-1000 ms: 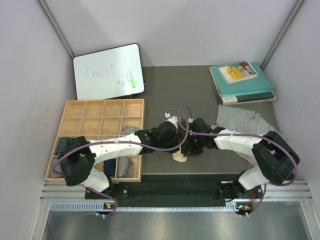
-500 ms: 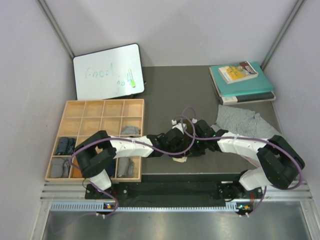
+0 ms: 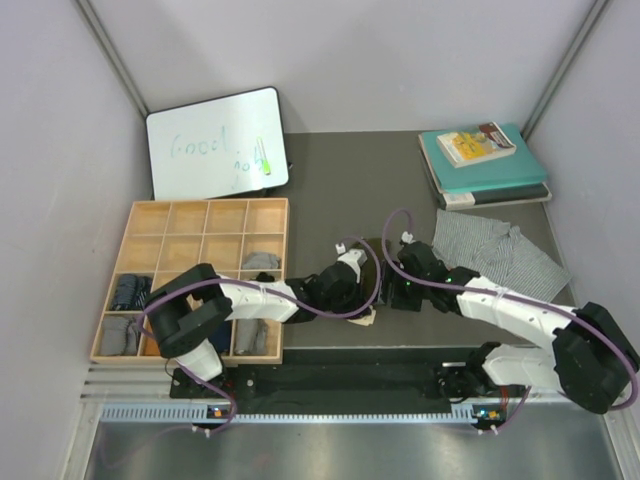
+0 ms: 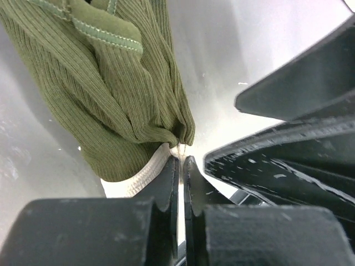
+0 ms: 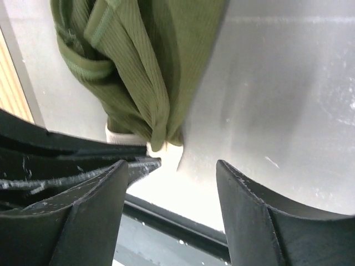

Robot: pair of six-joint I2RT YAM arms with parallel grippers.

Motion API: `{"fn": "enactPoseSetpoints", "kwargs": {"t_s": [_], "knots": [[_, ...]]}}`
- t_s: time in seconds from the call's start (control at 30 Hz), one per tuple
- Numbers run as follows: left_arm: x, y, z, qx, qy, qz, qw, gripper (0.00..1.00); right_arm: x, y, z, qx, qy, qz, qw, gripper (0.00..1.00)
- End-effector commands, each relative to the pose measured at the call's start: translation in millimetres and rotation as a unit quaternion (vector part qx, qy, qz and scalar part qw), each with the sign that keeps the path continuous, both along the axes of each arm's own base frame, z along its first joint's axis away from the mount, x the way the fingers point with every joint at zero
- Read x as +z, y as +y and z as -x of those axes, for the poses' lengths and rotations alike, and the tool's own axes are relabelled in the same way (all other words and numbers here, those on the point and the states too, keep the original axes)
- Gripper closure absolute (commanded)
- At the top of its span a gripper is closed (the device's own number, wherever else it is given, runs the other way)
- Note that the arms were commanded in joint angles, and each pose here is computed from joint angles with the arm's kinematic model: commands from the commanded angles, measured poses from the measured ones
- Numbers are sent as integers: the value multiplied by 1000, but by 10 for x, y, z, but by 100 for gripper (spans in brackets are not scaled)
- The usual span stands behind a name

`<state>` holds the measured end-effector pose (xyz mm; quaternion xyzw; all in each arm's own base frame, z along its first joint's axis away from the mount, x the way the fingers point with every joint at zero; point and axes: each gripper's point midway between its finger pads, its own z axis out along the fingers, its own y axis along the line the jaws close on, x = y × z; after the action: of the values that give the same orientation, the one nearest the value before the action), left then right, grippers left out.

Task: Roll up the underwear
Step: Fold the underwear at the center of the board.

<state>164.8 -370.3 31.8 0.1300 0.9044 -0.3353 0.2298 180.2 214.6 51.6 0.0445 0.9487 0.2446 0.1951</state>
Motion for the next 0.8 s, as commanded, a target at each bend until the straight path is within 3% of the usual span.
{"fn": "enactPoseSetpoints", "kwargs": {"t_s": [0.0, 0.23, 0.37, 0.47, 0.57, 0.6, 0.67, 0.73, 0.77], "knots": [[-246, 174, 265, -20, 46, -29, 998, 100, 14, 85, -205, -17, -20, -18, 999, 35], [-243, 205, 281, -18, 46, -29, 998, 100, -148, 169, -256, -13, -5, -22, 1000, 37], [-235, 211, 273, -15, 43, -27, 999, 100, -240, 209, -242, -5, 9, -20, 1000, 44], [-227, 215, 263, -14, 39, -27, 999, 100, -321, 184, -212, -2, 20, -10, 1000, 53], [-176, 218, 236, -9, 32, -24, 999, 99, -400, 150, -169, 0, 29, -1, 1000, 77], [-174, 241, 219, -4, 29, -29, 999, 94, -432, 139, -153, 1, 34, 3, 999, 90], [-52, 222, 172, 3, 17, -22, 1000, 69, -469, 122, -138, 2, 38, 10, 999, 100], [94, 246, 134, 10, 6, -18, 1000, 51, -511, 88, -131, 0, 42, 19, 999, 100], [143, 284, 65, 27, -8, -24, 999, 35, -516, 78, -136, 1, 41, 22, 999, 100]]}}
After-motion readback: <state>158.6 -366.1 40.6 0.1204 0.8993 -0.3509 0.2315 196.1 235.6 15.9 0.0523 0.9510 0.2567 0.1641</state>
